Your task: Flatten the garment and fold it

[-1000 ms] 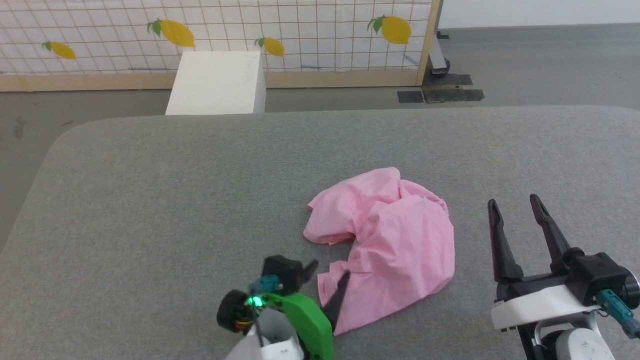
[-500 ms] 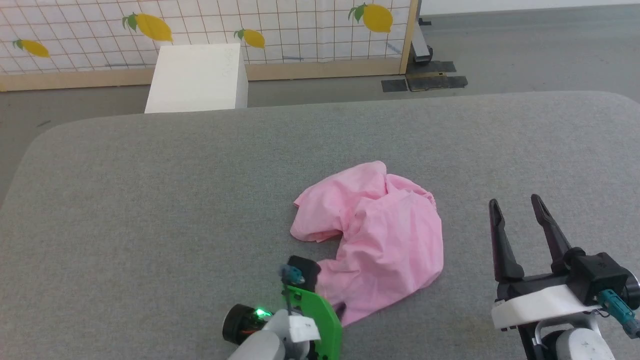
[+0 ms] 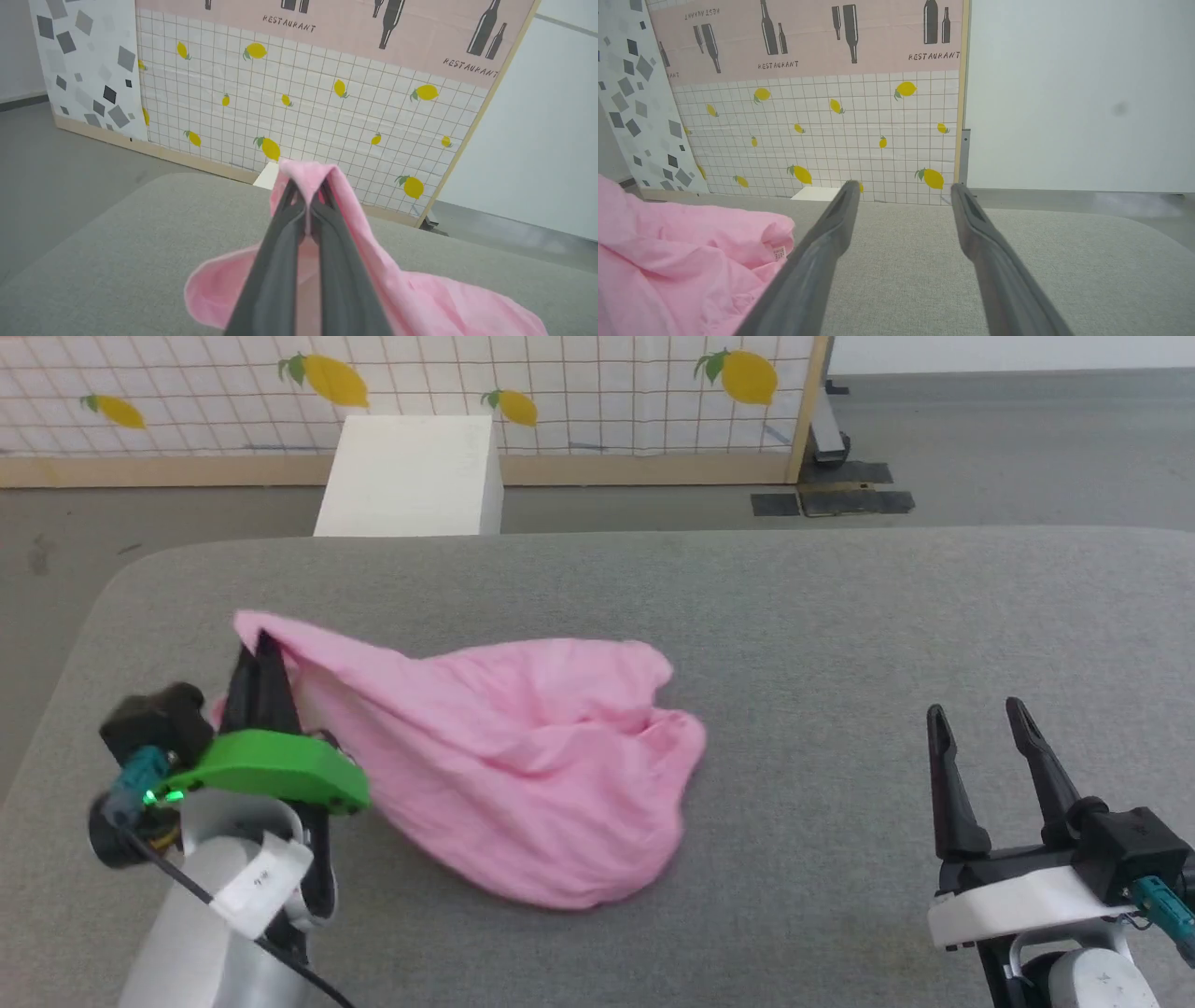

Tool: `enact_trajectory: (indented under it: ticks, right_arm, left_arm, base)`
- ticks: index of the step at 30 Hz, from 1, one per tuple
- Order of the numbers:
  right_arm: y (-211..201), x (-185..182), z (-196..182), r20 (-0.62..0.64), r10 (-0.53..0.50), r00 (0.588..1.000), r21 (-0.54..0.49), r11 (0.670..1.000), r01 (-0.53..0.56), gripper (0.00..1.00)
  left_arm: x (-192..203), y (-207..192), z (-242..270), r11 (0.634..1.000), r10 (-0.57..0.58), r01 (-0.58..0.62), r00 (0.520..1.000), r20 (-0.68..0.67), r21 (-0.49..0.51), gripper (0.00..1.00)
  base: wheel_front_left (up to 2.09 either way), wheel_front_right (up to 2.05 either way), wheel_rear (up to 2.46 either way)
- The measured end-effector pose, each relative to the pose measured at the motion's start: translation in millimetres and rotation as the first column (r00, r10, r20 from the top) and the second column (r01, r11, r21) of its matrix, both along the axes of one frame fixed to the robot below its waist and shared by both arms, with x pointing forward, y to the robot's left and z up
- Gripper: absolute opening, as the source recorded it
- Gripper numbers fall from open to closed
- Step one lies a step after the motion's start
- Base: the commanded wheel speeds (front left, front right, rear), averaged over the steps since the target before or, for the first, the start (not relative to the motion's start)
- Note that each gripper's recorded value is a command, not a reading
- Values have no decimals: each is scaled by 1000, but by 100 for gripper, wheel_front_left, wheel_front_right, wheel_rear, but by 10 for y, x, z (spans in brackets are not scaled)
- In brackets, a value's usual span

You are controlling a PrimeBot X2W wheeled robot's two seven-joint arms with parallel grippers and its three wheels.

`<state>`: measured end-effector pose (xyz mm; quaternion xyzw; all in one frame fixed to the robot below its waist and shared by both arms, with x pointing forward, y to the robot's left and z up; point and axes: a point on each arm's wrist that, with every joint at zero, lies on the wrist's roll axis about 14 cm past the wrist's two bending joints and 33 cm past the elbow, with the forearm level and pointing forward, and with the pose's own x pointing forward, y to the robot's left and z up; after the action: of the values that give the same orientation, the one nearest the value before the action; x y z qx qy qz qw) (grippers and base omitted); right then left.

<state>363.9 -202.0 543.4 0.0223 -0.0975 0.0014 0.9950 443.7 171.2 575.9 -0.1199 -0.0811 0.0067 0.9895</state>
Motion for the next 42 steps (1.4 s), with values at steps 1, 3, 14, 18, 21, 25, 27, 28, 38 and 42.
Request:
enact_trajectory:
  ticks: [1, 3, 14, 18, 21, 25, 27, 28, 38, 42]
  right_arm:
    - [19, 12, 0, 0, 6, 1000, 0, 1000, -6, 100]
    - [48, 32, -1, 0, 15, 1000, 1, 1000, -15, 100]
    - [146, 73, -57, -16, 44, 999, 12, 999, -44, 100]
    - [76, 54, -79, -23, 23, 999, 19, 1000, -23, 100]
    - [24, 38, -99, -29, 7, 1000, 19, 1000, -7, 100]
    - [-51, 25, -117, -35, -15, 999, 22, 1000, 16, 100]
    - [-77, 28, -127, -38, -23, 999, 22, 999, 24, 100]
    - [-91, 30, -132, -40, -27, 999, 22, 999, 28, 100]
    - [96, 119, -92, -25, 31, 999, 26, 999, -30, 100]
    - [225, 147, -54, -13, 69, 998, 25, 997, -69, 100]
  left_arm:
    - [2, 28, 114, 1000, 8, -8, 999, 36, 14, 0]
    - [11, -5, 334, 1000, -3, 0, 995, 100, 26, 0]
    - [-210, -1830, 323, 830, -558, 555, 828, 53, 65, 0]
    - [-562, -2412, -372, 657, -733, 751, 655, -183, 60, 0]
    - [-862, -2615, -932, 545, -772, 838, 514, -375, 27, 0]
    - [-1261, -2705, -1482, 454, -764, 886, 330, -554, -97, 100]
    - [-1415, -2729, -1624, 424, -757, 891, 250, -604, -162, 100]
    - [-1470, -2727, -1680, 416, -749, 890, 219, -625, -188, 100]
    - [-842, -2421, -1155, 620, -747, 765, 505, -432, -177, 100]
    - [-457, -1956, -655, 760, -648, 635, 730, -216, -136, 100]
  base:
    - [0, 0, 0]
    - [0, 0, 0]
    - [0, 0, 0]
    - [0, 0, 0]
    - [0, 0, 0]
    - [0, 0, 0]
    - [0, 0, 0]
    - [0, 0, 0]
    - [0, 0, 0]
    - [0, 0, 0]
